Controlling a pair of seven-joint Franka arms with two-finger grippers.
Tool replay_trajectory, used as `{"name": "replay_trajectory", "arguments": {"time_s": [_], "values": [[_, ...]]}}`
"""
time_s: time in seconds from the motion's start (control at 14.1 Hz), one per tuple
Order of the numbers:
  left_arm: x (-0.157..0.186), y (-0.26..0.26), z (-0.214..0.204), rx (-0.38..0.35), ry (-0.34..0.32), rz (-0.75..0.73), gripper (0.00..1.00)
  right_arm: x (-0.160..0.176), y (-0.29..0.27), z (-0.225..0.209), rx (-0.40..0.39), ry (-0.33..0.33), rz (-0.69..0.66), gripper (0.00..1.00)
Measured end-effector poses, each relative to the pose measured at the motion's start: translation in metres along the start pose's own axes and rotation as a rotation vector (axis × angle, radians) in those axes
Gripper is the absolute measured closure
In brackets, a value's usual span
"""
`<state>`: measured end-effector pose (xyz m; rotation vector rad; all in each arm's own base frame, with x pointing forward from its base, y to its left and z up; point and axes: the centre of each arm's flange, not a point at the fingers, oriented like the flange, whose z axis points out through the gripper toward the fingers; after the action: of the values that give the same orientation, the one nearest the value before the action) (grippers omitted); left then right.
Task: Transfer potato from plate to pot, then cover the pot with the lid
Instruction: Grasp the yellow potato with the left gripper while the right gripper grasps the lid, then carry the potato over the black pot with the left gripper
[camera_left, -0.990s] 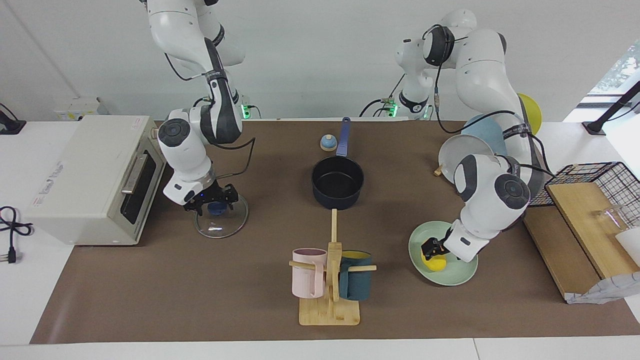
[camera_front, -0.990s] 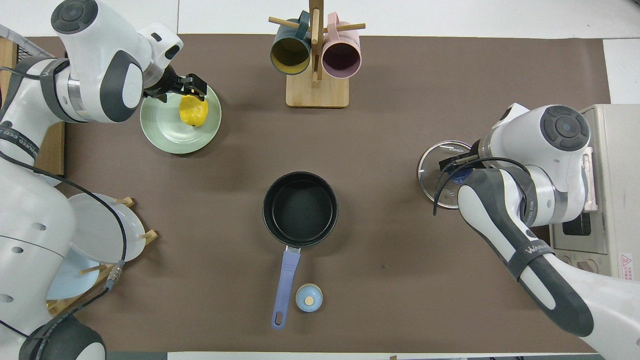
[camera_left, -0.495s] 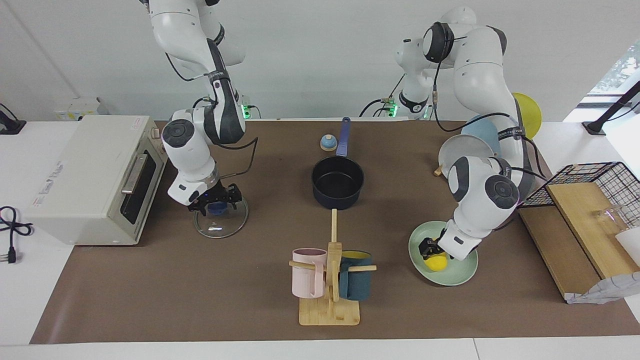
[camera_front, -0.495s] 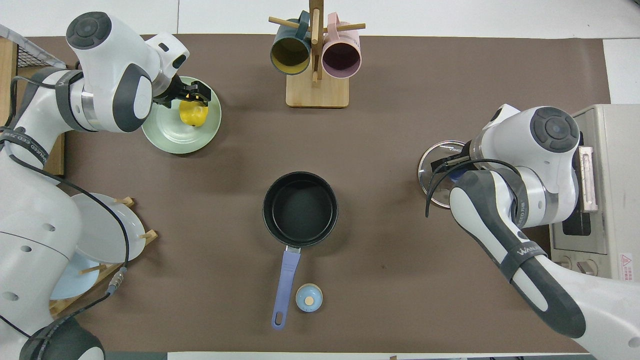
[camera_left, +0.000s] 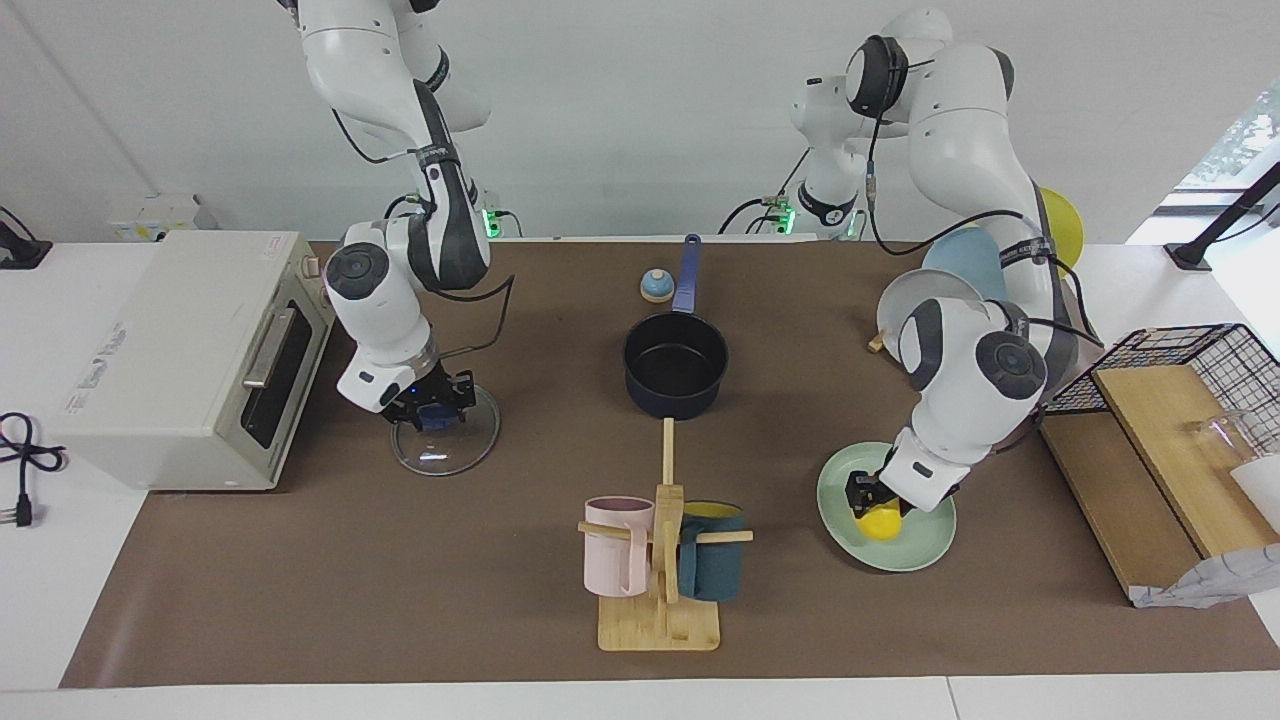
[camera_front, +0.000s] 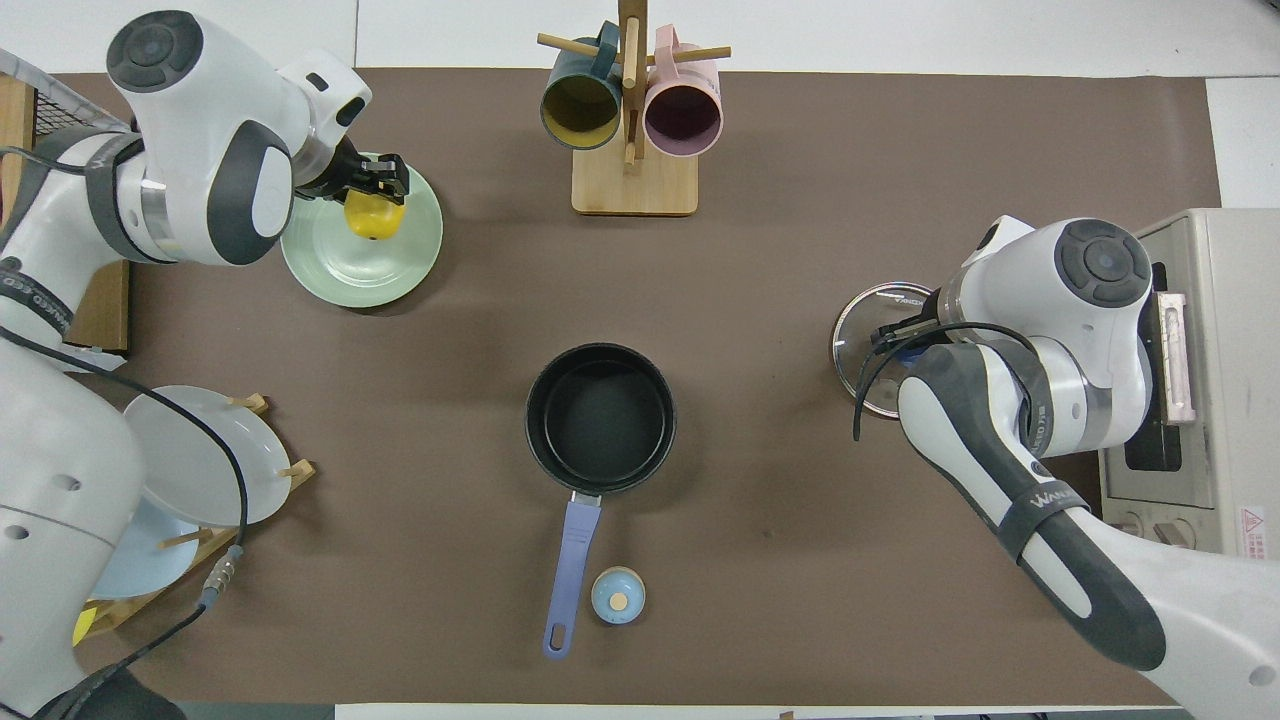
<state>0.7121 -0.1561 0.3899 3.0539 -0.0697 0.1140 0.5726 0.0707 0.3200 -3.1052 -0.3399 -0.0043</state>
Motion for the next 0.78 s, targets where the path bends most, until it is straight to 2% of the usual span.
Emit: {"name": "replay_trajectory", "arguments": {"time_s": [0.14,0.35,0.49,0.64,0.78], "values": [[-0.017,0.022,-0.067,-0.009,0.010,-0.044,0.38,-0.001,0.000,0.000,0.002,-0.014,-0.002,0.35],[-0.070,0.085,-0.141,0.002,-0.039,-0.086,0.38,0.006,-0.002,-0.018,0.006,-0.053,-0.010,0.35],[-0.114,0.136,-0.147,0.013,-0.061,-0.108,0.38,0.017,-0.003,-0.055,0.010,-0.089,-0.015,0.35],[-0.154,0.181,-0.130,0.014,-0.059,-0.119,0.38,0.024,-0.004,-0.103,0.011,-0.112,-0.017,0.35],[-0.184,0.207,-0.099,-0.003,-0.031,-0.116,0.38,0.022,-0.005,-0.144,0.011,-0.124,-0.019,0.35]]}}
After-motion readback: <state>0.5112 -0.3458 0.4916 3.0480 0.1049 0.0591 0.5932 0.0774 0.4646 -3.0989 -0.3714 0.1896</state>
